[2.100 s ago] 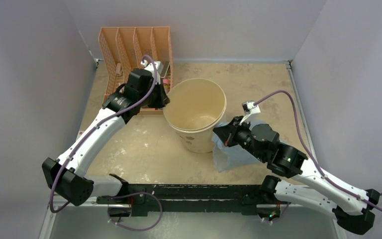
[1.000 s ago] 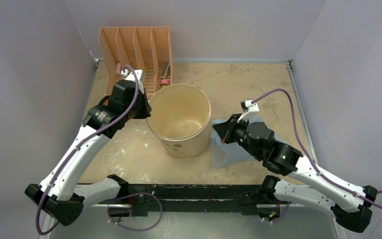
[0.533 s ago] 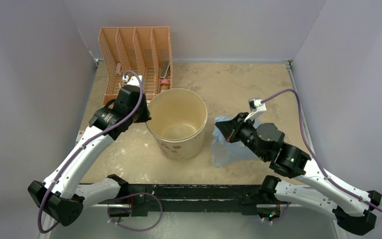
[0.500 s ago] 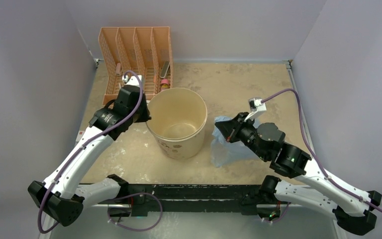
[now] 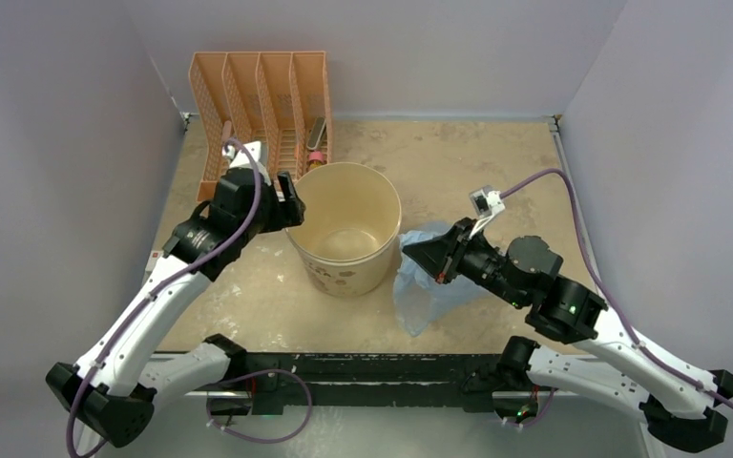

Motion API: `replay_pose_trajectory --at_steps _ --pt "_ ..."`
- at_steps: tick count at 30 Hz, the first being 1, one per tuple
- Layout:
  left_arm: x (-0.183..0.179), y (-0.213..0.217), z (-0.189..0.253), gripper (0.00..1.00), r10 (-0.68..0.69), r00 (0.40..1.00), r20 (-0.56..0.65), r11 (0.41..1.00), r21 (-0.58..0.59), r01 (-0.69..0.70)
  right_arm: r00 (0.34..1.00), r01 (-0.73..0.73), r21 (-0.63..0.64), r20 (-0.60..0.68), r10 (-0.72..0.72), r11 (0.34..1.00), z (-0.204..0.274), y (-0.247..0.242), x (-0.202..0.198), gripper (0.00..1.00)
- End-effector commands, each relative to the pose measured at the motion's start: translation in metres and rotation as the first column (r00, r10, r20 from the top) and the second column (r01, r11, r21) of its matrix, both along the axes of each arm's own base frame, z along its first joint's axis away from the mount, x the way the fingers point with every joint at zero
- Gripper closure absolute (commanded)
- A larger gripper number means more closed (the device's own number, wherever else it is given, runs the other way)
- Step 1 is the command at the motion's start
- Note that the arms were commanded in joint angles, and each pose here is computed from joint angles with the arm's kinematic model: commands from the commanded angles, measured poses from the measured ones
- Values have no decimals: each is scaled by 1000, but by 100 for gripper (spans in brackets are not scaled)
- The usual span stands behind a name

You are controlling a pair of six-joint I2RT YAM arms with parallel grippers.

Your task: Put the trash bags into the trash bin

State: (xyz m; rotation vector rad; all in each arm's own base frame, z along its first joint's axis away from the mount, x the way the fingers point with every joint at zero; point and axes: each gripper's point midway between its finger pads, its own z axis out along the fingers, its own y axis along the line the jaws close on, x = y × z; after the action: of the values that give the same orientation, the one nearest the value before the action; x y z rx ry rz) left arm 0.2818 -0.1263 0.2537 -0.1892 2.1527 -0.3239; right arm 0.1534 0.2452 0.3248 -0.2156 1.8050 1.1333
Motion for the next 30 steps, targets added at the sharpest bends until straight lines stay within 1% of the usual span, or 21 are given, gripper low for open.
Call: replay_pose_trajectory --at_steps 1,4,6,8,10,12,14,17,19,20,22,24,25,26,27,28,30 --pt "-10 -17 35 24 -110 986 123 989 -89 122 992 -79 58 100 73 995 41 -4 -17 100" --pt "-29 -26 39 20 -213 965 153 966 -114 232 981 -155 28 121 150 988 38 1 -28 100" --pt "-47 -33 39 19 -292 939 180 938 -138 318 965 -217 -6 152 215 976 36 6 -35 100" --pt "-65 -35 37 15 -337 916 217 913 -161 374 934 -316 -32 164 317 948 31 12 -51 100" --pt "-88 -35 36 13 -397 874 280 878 -161 450 900 -395 -44 181 396 918 28 15 -64 100" --pt "-108 -31 34 11 -432 843 320 855 -152 495 868 -455 -44 203 454 889 31 14 -77 100" --pt "-127 -31 36 8 -470 800 374 820 -150 552 834 -505 -40 236 499 862 38 11 -90 100" --pt "-156 -39 44 7 -553 688 470 726 -132 674 804 -541 -29 276 527 840 50 4 -102 100" --pt "-171 -47 45 7 -603 618 504 659 -122 742 777 -573 -28 300 554 819 59 1 -111 100" --pt "-175 -50 43 7 -622 599 505 634 -125 763 763 -588 -28 313 565 809 63 -1 -115 100" --pt "-183 -60 39 7 -679 544 494 563 -125 817 739 -613 -25 335 585 789 72 -3 -122 100" --pt "-184 -70 33 11 -725 506 466 501 -147 853 709 -644 -21 360 606 765 80 -5 -130 100" --pt "-185 -76 31 13 -750 478 457 460 -160 874 699 -656 -15 367 614 755 83 -6 -133 100" --pt "-187 -82 28 17 -773 444 453 413 -171 894 697 -661 -7 364 618 751 84 -6 -135 100" --pt "-187 -87 24 18 -788 421 448 382 -181 906 712 -652 9 353 607 758 86 -7 -133 100" --pt "-187 -91 19 18 -801 402 443 353 -192 916 746 -618 31 339 574 785 90 -6 -126 100" --pt "-185 -94 16 17 -807 386 447 334 -194 922 825 -513 40 301 479 857 89 -5 -104 100"
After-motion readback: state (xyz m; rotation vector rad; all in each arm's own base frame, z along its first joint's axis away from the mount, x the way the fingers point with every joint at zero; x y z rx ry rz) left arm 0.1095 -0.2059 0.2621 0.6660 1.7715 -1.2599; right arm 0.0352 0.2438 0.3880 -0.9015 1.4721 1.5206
